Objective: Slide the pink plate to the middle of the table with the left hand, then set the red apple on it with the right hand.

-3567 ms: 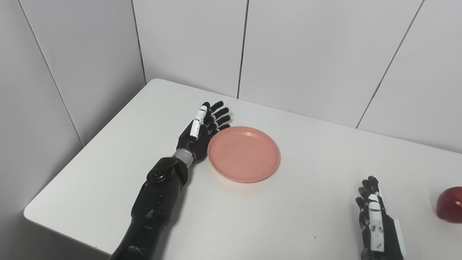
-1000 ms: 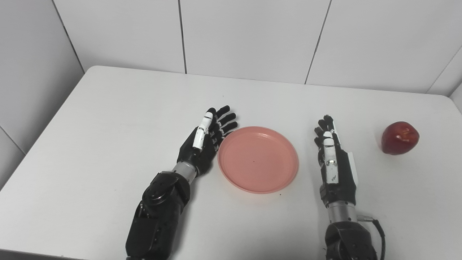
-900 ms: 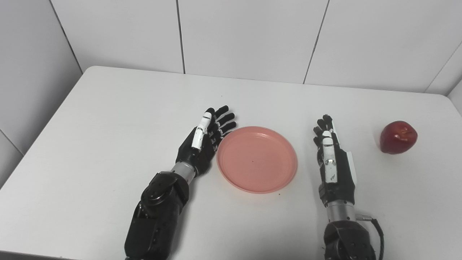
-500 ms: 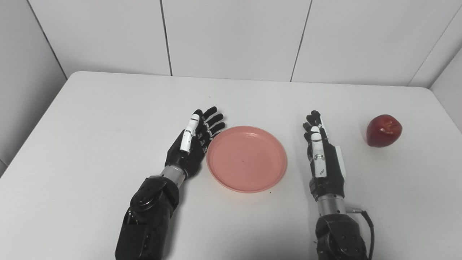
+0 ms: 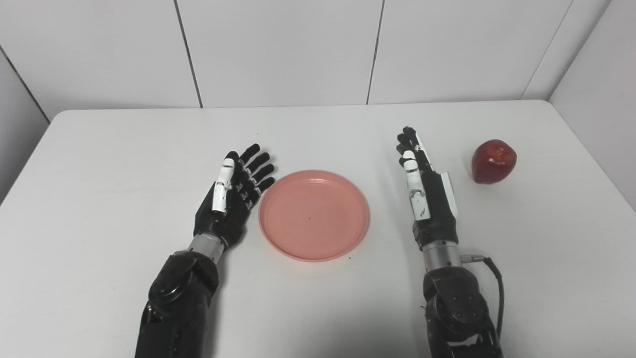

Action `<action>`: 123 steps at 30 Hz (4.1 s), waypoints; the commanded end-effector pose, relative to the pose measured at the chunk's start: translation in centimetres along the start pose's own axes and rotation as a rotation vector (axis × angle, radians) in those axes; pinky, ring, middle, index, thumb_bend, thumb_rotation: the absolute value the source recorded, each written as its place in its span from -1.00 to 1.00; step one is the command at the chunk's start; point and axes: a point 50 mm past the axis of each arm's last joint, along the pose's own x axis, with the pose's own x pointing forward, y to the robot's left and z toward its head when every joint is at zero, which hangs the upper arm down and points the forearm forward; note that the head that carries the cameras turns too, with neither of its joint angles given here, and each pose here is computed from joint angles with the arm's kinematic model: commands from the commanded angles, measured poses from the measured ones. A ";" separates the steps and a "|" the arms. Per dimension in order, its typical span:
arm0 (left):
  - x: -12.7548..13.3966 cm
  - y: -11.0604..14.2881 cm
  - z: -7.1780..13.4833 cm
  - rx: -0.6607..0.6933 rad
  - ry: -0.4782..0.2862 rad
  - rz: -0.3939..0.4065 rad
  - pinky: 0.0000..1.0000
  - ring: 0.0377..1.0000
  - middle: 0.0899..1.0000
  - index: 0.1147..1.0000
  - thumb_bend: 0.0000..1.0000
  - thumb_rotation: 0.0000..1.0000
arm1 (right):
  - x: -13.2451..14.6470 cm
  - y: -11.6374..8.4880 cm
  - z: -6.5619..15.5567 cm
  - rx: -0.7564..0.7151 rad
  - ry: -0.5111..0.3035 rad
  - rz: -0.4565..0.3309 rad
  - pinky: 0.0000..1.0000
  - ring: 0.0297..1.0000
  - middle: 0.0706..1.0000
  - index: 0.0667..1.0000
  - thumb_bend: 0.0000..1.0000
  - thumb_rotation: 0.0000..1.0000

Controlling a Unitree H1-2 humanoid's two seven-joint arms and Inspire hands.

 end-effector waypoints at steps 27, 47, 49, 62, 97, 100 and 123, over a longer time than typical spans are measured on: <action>0.3 4.2 -1.4 -0.037 -0.022 0.021 0.80 0.78 0.79 0.76 -0.27 1.00 | 3.4 -7.7 9.2 -0.559 -0.155 -0.236 0.60 0.70 0.73 0.82 0.80 0.03; 0.3 4.8 -1.8 -0.056 -0.031 0.018 0.80 0.79 0.80 0.74 -0.26 1.00 | 4.3 -14.7 9.5 -0.739 -0.065 -0.377 0.54 0.79 0.86 0.91 1.00 0.06; 0.3 4.8 -1.8 -0.053 -0.032 0.018 0.80 0.79 0.80 0.75 -0.26 1.00 | 4.3 -15.2 9.3 -0.740 -0.058 -0.377 0.53 0.80 0.89 0.92 1.00 0.02; 0.2 4.8 -1.7 -0.057 -0.036 0.024 0.80 0.79 0.80 0.74 -0.26 1.00 | 4.6 -17.4 6.8 -0.840 0.092 -0.335 0.51 0.81 0.96 1.00 1.00 0.01; 0.0 4.5 -1.5 -0.052 -0.034 0.025 0.80 0.79 0.79 0.75 -0.26 1.00 | 7.5 -17.2 2.6 -0.866 0.238 -0.219 0.50 0.80 0.94 0.98 1.00 -0.03; 0.0 4.4 -1.5 -0.050 -0.031 0.028 0.80 0.78 0.79 0.74 -0.26 1.00 | 7.7 -17.1 2.4 -0.866 0.247 -0.208 0.51 0.82 0.94 0.98 1.00 -0.03; -0.2 4.4 -1.5 -0.052 -0.026 0.025 0.80 0.77 0.78 0.74 -0.25 1.00 | 9.2 -17.6 0.7 -0.931 0.305 -0.170 0.55 0.84 0.93 0.97 1.00 -0.03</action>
